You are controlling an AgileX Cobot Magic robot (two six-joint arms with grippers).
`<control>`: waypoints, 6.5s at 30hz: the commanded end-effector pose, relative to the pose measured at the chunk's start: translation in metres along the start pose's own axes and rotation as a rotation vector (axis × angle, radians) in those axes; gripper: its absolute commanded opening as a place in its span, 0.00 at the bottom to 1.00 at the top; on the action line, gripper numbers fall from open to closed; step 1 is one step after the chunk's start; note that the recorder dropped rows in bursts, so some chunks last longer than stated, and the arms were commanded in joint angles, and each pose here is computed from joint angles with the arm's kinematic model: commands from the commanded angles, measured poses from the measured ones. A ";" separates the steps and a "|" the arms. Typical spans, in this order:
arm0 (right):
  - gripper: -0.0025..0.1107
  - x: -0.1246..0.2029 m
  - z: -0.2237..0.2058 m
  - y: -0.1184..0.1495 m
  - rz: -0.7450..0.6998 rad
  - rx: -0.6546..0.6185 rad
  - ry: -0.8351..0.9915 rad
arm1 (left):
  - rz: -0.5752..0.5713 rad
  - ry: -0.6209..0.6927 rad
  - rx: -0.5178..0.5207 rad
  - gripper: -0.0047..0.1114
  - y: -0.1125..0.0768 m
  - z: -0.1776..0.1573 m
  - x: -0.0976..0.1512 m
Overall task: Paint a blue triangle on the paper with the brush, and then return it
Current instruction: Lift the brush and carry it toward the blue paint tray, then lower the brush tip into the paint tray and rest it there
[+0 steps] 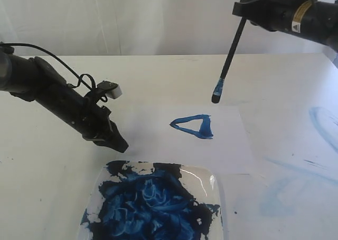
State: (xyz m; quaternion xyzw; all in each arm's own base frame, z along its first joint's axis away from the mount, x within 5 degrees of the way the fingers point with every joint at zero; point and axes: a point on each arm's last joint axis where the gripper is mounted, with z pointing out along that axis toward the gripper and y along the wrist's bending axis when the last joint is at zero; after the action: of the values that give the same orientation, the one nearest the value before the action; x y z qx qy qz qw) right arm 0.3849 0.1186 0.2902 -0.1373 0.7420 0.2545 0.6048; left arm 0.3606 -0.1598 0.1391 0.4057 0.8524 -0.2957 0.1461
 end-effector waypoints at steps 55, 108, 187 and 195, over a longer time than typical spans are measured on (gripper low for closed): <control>0.02 0.018 -0.158 0.093 0.542 -0.455 0.004 | -0.029 -0.524 -0.663 0.04 -0.229 -0.213 0.173; 0.02 0.183 -0.064 0.077 0.958 -0.236 0.620 | -0.056 -0.539 -0.602 0.04 -0.232 -0.209 0.172; 0.02 0.193 -0.052 0.063 0.933 -0.054 0.654 | -0.059 -0.541 -0.596 0.04 -0.232 -0.209 0.172; 0.16 0.202 -0.051 0.062 0.948 -0.053 0.679 | -0.059 -0.541 -0.596 0.04 -0.232 -0.209 0.172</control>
State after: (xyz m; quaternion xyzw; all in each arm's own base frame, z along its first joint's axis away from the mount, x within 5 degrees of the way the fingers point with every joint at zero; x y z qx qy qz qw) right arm 0.2648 0.1629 0.1161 0.1354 0.8642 0.4610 0.1491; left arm 0.0715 -0.0403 0.3085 0.2333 0.8417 -0.1285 0.4697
